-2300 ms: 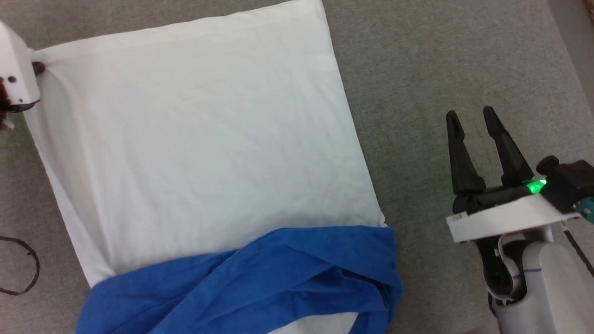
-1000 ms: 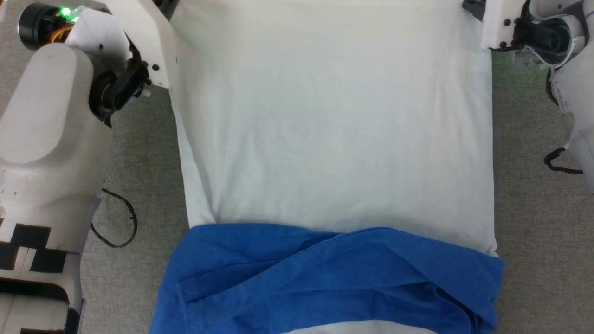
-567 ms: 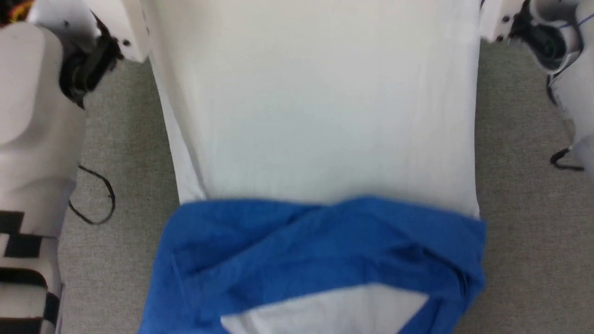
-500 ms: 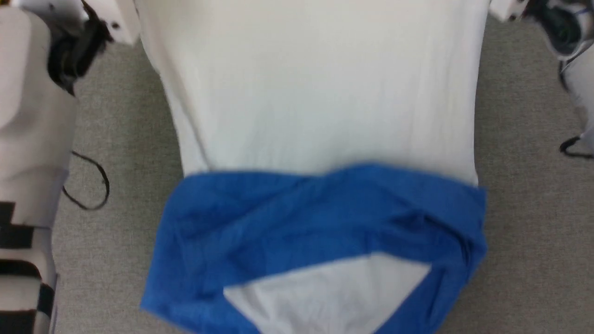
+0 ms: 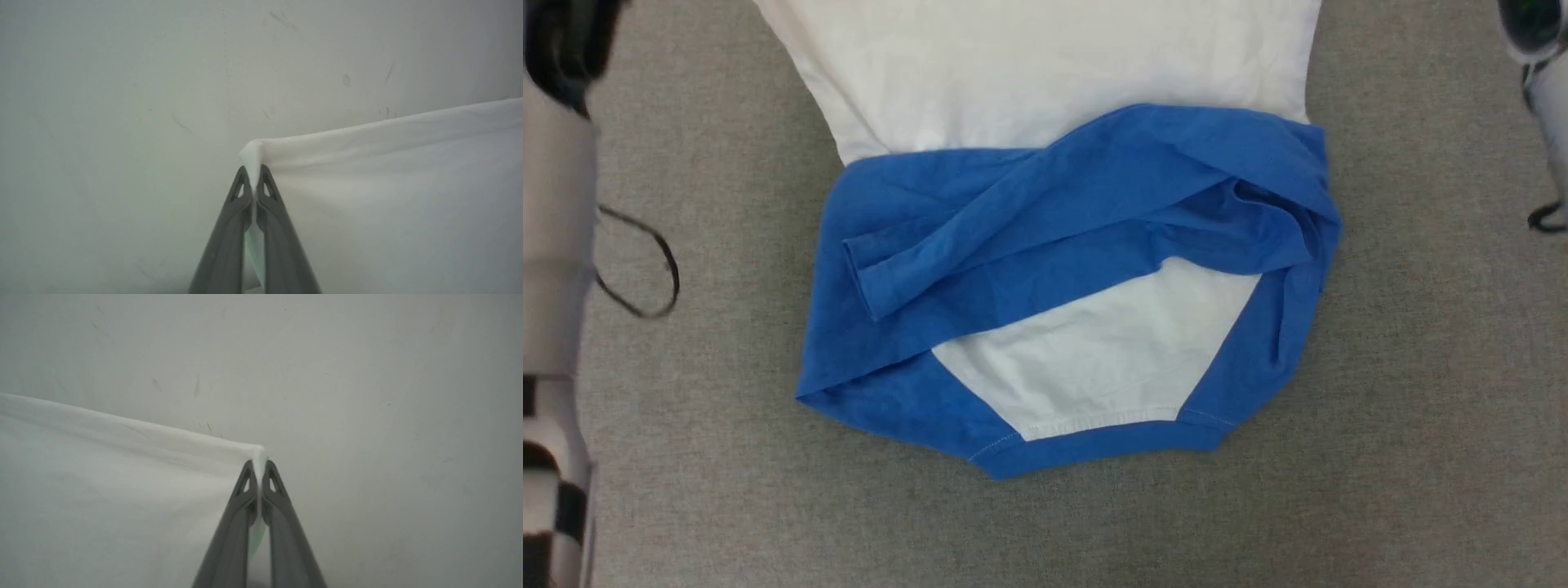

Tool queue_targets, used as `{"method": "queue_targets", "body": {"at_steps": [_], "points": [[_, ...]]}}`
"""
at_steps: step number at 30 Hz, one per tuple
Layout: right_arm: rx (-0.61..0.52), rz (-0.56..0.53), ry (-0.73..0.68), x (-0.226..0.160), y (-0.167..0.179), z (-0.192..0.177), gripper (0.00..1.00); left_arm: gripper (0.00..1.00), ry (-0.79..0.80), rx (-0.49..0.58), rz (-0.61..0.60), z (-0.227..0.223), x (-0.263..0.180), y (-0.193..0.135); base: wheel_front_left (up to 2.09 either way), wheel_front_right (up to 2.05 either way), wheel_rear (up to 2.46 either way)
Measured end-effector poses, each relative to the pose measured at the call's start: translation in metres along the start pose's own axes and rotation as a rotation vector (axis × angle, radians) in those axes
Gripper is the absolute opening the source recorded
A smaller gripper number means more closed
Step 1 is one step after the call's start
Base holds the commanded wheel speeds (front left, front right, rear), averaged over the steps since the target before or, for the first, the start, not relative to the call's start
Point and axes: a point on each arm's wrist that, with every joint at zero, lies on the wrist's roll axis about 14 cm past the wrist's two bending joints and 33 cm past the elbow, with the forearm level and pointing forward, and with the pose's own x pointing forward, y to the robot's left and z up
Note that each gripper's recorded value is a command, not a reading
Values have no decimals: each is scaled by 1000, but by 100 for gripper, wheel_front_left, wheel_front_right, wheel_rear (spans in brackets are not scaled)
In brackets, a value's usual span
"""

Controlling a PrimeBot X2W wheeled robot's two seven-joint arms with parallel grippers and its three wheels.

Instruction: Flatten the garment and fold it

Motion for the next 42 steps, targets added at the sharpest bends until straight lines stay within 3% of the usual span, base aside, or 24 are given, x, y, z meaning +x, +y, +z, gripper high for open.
{"method": "queue_targets", "body": {"at_steps": [5, 9, 14, 22, 31, 32, 33, 34, 35, 42], "points": [[-12, 64, 55, -39, 16, -29, 0, 0, 41, -78, 8, -36, -42, -8, 0, 0, 0], [31, 103, 130, -85, 32, -60, 0, 0, 91, -176, 30, -65, -92, -12, 0, 0, 0], [103, 122, 243, -147, 51, -92, 0, 0, 160, -215, 80, -84, -156, -15, 0, 0, 0], [222, 70, 384, -228, 65, -120, 0, 0, 350, -290, 136, -125, -246, -40, 0, 0, 0], [326, -70, 481, -283, 62, -144, 0, 0, 534, -421, 126, -168, -301, -84, 0, 0, 0], [334, -80, 506, -288, 62, -150, 8, 4, 545, -426, 131, -174, -304, -86, 0, 0, 0], [336, -82, 529, -293, 65, -155, 31, 38, 551, -430, 137, -178, -307, -87, 0, 0, 0], [345, -88, 544, -297, 68, -159, 56, 80, 551, -436, 147, -182, -309, -87, 0, 0, 0], [355, -93, 553, -301, 70, -162, 100, 100, 544, -444, 153, -184, -311, -88, 0, 0, 0], [379, -146, 502, -317, 71, -154, 100, 100, 403, -437, 194, -173, -306, -83, 0, 0, 0]]}}
